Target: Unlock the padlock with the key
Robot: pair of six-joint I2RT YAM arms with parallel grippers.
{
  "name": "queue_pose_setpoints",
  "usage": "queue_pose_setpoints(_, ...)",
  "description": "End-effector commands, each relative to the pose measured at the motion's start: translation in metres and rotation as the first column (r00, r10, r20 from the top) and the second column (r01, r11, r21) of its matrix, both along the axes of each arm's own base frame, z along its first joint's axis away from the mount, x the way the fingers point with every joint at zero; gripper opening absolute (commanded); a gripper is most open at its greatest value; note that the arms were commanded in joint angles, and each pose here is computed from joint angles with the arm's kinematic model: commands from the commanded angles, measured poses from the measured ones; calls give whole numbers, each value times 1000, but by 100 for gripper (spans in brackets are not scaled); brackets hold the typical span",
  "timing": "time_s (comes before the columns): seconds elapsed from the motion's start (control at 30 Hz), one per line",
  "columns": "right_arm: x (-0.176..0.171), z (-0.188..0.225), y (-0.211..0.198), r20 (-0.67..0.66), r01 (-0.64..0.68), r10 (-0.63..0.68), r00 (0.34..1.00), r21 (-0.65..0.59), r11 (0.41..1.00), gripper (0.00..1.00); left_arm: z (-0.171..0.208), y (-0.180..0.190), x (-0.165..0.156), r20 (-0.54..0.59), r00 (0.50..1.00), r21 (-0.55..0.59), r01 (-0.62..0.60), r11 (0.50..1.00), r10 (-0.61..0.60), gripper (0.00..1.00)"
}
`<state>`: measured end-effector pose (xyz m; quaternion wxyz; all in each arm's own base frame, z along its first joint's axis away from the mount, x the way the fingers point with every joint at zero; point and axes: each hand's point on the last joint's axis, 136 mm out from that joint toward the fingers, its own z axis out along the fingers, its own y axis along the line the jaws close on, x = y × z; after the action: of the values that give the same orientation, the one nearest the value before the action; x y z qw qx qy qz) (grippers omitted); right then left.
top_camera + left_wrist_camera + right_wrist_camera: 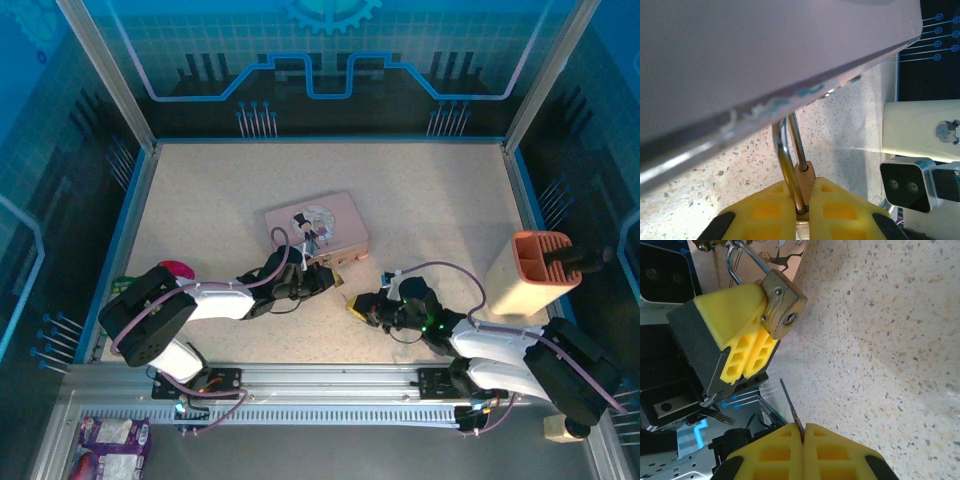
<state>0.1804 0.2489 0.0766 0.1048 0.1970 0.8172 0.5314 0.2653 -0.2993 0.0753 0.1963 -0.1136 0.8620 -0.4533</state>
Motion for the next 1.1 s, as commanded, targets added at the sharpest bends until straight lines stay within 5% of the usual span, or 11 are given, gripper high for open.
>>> queue_pose_setpoints(0.0,6,9,0,20,11,-12,1000,53,999,0,48,-12,9,108,994,-151,26,988,-10,2)
queue_pose_setpoints(1.07,17,-9,15,31,-99,95,995,201,975,0,50,-1,4,139,990,-203,-8,979,37,0)
